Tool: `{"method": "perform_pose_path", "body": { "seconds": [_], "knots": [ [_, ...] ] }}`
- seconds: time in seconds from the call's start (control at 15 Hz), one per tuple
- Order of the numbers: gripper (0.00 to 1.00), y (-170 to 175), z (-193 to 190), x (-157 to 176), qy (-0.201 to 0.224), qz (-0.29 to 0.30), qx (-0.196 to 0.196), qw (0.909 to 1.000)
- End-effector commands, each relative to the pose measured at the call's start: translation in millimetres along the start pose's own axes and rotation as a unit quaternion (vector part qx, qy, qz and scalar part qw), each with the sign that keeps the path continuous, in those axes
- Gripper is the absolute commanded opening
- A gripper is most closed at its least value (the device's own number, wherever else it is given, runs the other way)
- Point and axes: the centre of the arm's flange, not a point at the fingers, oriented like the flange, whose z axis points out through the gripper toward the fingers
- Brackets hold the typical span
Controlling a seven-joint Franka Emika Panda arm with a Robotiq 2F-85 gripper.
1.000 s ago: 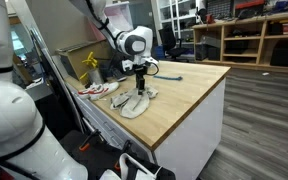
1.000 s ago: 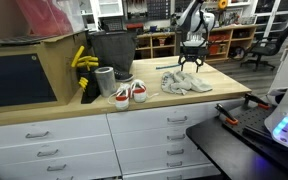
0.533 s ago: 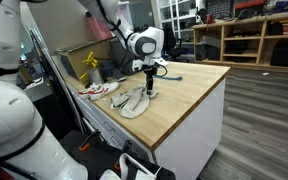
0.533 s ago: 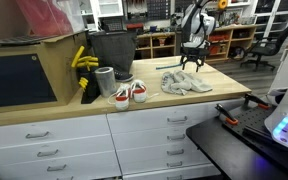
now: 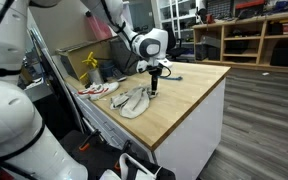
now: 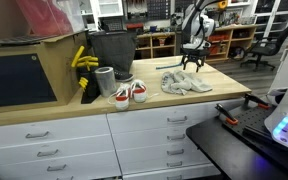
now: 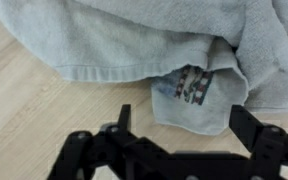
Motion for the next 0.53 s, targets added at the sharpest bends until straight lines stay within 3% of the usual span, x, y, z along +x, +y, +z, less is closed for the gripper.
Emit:
{"method": "perform_pose_path", "body": {
  "seconds": [0.0, 0.07, 0.2, 0.47],
  "knots": [
    [1.0, -7.2, 3.0, 7.0, 0.014, 0.018, 0.005, 0.9997],
    [0.75, -8.1, 5.3, 7.9, 0.016, 0.02, 0.008, 0.9996],
    [0.66, -10.3, 9.3, 7.5, 0.024, 0.018, 0.012, 0.9995],
    [0.34, -13.5, 12.1, 4.9, 0.036, 0.011, 0.02, 0.9991]
  ]
}}
